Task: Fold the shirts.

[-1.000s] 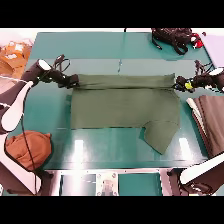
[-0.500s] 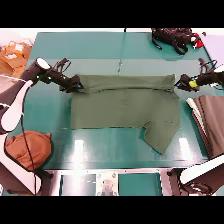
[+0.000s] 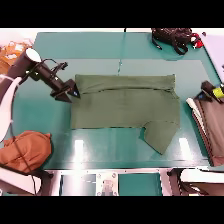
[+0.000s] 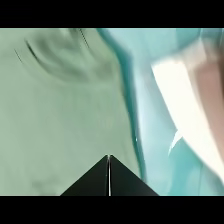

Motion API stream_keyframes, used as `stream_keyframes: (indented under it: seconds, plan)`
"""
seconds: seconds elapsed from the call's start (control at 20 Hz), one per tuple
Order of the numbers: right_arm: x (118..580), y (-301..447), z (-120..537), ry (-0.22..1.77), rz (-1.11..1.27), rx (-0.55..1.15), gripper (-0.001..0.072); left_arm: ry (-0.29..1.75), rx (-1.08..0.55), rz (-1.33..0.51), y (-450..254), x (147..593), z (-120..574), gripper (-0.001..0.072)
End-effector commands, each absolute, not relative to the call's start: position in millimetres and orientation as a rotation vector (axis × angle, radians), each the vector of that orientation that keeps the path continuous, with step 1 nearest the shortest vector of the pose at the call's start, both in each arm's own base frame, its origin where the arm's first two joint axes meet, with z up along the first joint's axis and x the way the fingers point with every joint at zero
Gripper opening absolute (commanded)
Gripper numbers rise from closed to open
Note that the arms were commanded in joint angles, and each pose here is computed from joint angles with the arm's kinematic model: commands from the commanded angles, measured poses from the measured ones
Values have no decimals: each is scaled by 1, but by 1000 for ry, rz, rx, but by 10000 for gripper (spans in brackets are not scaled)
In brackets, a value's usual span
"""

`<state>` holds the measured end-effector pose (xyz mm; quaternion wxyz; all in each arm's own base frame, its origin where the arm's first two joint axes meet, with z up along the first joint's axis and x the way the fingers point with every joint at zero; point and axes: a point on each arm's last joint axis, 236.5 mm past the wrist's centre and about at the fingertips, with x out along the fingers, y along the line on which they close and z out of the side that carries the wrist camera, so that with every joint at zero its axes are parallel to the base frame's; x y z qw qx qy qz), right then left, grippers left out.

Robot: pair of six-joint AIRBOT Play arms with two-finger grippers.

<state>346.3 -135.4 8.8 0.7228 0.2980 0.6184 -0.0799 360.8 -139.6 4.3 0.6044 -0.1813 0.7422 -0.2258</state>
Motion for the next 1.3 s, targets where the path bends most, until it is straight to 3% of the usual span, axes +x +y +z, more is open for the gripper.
stream_keyframes:
  seconds: [0.0,0.05,0.1,0.15,0.35,0.55,0.6,0.7,0.8,1.25]
  plan:
    - [264,-126,-3,1355,-357,791,29,1653,-385,-440,-126,313,1,630]
    - [245,-116,-13,1353,-385,821,166,1612,-407,-413,-126,298,-4,631]
    - [229,-103,-26,1367,-391,834,351,1583,-434,-400,-127,283,-9,631]
    - [213,-90,-42,1390,-393,849,412,1563,-459,-386,-129,269,-17,631]
    - [188,-40,-95,1435,-356,954,412,1591,-556,-316,-131,226,-54,632]
    - [205,-9,-114,1397,-277,962,407,1553,-638,-281,-137,227,-73,631]
    - [212,-6,-115,1389,-262,948,349,1525,-630,-280,-140,233,-73,631]
    - [220,-2,-113,1375,-220,897,95,1468,-602,-287,-154,243,-74,631]
    - [229,-3,-107,1354,-191,873,21,1407,-577,-294,-173,252,-74,631]
    - [243,-11,-96,1309,-160,820,21,1303,-663,-177,-192,277,-79,631]
